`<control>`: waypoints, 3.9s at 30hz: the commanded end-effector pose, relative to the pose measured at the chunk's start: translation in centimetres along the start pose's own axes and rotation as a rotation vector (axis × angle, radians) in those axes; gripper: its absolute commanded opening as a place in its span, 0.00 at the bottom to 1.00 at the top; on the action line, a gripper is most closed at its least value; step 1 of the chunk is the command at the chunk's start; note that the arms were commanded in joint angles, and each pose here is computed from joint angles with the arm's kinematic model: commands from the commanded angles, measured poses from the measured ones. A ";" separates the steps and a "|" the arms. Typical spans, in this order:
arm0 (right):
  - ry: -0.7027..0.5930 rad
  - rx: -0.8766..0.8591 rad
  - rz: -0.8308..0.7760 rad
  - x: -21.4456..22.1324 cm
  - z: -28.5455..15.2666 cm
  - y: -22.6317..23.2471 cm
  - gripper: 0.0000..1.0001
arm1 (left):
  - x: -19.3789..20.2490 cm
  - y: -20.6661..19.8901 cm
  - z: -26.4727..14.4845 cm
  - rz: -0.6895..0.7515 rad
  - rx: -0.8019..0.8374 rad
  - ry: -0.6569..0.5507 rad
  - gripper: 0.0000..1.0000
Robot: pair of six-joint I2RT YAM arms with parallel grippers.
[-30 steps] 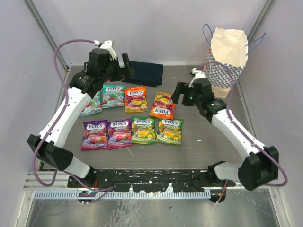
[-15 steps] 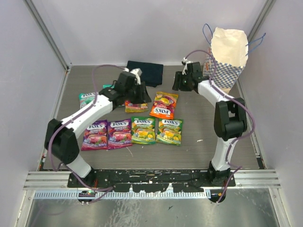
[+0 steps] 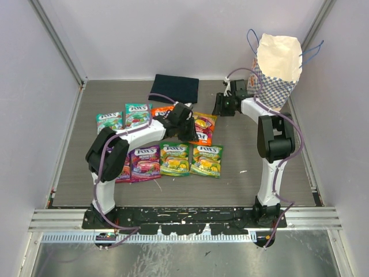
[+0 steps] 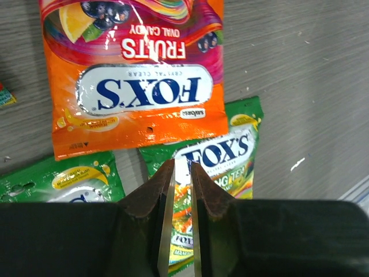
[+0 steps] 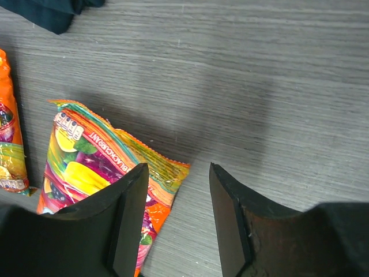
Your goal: Take the snacks out of the paper bag
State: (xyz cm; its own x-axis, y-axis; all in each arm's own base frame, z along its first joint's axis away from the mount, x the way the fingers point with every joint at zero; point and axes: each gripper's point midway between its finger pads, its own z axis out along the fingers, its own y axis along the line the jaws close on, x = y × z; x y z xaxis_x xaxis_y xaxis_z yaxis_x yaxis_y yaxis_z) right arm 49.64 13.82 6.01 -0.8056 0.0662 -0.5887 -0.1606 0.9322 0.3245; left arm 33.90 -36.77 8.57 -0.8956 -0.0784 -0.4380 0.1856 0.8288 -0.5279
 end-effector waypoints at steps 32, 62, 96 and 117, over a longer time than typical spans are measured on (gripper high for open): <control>-0.291 -0.125 0.335 3.5 -8.7 3.7 0.01 | -7.3 5.1 6.6 0.000 -0.153 -0.053 0.17; -0.290 -0.055 0.016 4.7 -14.0 7.2 0.86 | -17.1 -0.1 -5.1 0.146 -0.096 -0.346 0.67; -0.089 -0.245 0.189 6.1 -1.0 6.2 0.40 | -13.0 7.4 6.8 0.062 -0.171 -0.139 0.36; -0.283 -0.334 -0.002 -4.9 -9.9 12.4 0.75 | -21.4 0.1 -9.6 0.350 -0.106 -0.334 0.75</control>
State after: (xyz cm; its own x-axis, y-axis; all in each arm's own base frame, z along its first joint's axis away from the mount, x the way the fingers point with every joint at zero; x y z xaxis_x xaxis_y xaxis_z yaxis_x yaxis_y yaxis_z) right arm 44.80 21.01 8.76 -0.7888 0.2205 -0.5737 -0.1953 0.7951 0.5742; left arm 50.67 -31.82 12.21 -0.7639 0.0452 -0.6437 0.2937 0.9125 -0.2846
